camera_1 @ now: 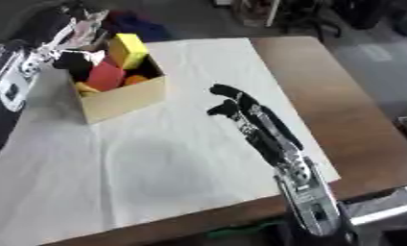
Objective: Pick up objects on the table and place them in the box.
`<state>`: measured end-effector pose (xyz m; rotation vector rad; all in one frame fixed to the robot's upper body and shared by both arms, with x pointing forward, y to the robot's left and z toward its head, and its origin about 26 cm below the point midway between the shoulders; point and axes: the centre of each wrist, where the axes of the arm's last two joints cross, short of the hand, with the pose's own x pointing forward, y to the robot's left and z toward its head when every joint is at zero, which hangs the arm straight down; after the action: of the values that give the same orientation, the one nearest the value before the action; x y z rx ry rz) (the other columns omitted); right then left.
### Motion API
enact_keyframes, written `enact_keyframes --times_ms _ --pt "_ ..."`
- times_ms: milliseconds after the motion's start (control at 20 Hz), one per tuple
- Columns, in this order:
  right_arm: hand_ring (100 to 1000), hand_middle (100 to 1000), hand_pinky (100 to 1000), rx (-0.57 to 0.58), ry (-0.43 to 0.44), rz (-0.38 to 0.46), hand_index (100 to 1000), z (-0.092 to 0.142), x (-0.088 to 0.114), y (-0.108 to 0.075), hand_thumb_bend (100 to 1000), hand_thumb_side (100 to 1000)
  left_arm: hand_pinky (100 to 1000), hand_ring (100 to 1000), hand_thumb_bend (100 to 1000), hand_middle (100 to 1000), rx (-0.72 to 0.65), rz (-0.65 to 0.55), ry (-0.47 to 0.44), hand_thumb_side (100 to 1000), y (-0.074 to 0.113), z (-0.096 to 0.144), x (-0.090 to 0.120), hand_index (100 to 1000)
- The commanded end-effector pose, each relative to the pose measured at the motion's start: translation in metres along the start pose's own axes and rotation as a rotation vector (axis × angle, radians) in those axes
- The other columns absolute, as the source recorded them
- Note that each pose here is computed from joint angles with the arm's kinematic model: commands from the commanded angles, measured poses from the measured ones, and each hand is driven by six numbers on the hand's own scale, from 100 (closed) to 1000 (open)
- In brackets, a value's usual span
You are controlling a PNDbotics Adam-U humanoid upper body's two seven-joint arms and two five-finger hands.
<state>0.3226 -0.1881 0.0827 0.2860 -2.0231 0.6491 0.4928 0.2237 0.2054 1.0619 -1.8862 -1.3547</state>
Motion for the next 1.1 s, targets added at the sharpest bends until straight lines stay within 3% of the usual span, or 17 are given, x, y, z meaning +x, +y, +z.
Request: enact_keyframes --times_ms 50,350,600,800,1100 --pt "745 893 877 -0.014 -0.009 0.026 927 0.0 0.004 -0.008 100 859 826 718 100 768 0.125 0.09 -0.07 361 0.043 0.0 -0.003 903" --pt "740 890 873 -0.041 0.006 0.048 926 0.005 0.003 -0.015 100 850 800 690 100 721 0.252 0.291 -0.212 389 0.117 0.04 -0.001 885" --pt "732 881 864 -0.069 0.017 0.063 923 0.01 0.002 -0.02 100 840 783 674 100 696 0.35 0.428 -0.233 450 0.159 0.096 -0.001 863" --pt "726 877 859 -0.085 0.018 0.071 921 0.013 0.003 -0.024 100 835 778 666 100 685 0.408 0.524 -0.201 535 0.161 0.135 0.001 855" --pt "709 861 849 -0.129 0.01 0.055 909 0.014 0.005 -0.028 100 822 766 652 100 664 0.443 0.662 -0.114 552 0.131 0.171 0.002 839"
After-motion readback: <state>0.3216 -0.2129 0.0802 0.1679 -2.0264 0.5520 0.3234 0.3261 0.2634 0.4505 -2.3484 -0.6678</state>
